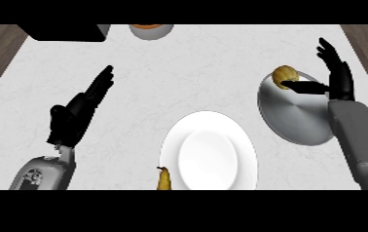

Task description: Pick the squash from the plate and place it in the pan

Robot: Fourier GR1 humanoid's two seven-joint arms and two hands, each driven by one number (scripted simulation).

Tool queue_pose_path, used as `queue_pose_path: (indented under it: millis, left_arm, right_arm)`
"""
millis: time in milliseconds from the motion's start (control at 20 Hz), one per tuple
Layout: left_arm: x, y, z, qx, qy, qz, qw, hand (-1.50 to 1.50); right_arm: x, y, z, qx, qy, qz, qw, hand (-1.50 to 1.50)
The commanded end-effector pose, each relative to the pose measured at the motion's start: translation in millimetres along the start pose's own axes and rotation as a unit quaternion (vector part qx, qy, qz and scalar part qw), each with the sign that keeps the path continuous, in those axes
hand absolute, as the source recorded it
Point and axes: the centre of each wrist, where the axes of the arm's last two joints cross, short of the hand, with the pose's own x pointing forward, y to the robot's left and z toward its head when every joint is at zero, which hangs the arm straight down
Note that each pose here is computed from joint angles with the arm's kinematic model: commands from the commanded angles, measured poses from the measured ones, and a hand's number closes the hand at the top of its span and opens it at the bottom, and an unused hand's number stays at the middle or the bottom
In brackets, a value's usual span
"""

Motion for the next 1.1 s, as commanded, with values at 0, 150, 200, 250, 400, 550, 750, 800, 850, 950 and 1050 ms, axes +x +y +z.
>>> queue_pose_path:
  millis: [0, 150, 200, 250, 400, 550, 750, 800, 850, 950, 1050]
  left_arm:
    - [-4, 8, 1, 0.009, 0.0, 0.005, 0.9999, 0.0]
    - [-8, 19, -4, 0.003, 0.004, 0.008, 1.0, 0.0]
    - [-5, 8, 5, -0.007, 0.007, 0.002, 0.9999, 0.0]
    - [-2, 15, 7, -0.002, 0.003, 0.006, 1.0, 0.0]
    - [-5, 12, 11, 0.005, 0.008, 0.001, 1.0, 0.0]
    - [-4, -2, 1, 0.016, 0.003, 0.01, 0.9998, 0.0]
    - [-15, 1, 2, 0.012, 0.01, -0.006, 0.9999, 0.0]
    - [-15, -12, 25, 0.001, 0.013, 0.015, 0.9998, 0.0]
    - [-9, 28, 0, 0.013, 0.011, -0.004, 0.9999, 0.0]
    - [-10, -3, 9, 0.013, 0.021, 0.004, 0.9997, 0.0]
    - [-7, -1, -5, 0.012, 0.009, 0.002, 0.9999, 0.0]
  right_arm:
    - [-6, -20, -4, -0.006, -0.008, -0.105, 0.994, -1.5]
    - [-29, -58, 5, 0.013, 0.004, -0.128, 0.992, -1.5]
    - [-42, -50, 17, 0.026, -0.003, -0.134, 0.991, -1.5]
    - [-41, -81, 11, 0.018, -0.005, -0.132, 0.991, -1.5]
    - [-75, -86, 46, 0.043, -0.033, -0.161, 0.985, -1.5]
    - [-78, -105, 52, 0.033, -0.076, -0.151, 0.985, -1.5]
    - [-99, -125, 77, 0.039, -0.083, -0.154, 0.984, -1.5]
    - [-100, -112, 82, 0.033, -0.086, -0.17, 0.981, -1.5]
    - [-113, -113, 98, 0.038, -0.081, -0.172, 0.981, -1.5]
    - [-116, -126, 109, 0.04, -0.091, -0.179, 0.979, -1.5]
    - [-124, -129, 120, 0.034, -0.091, -0.177, 0.979, -1.5]
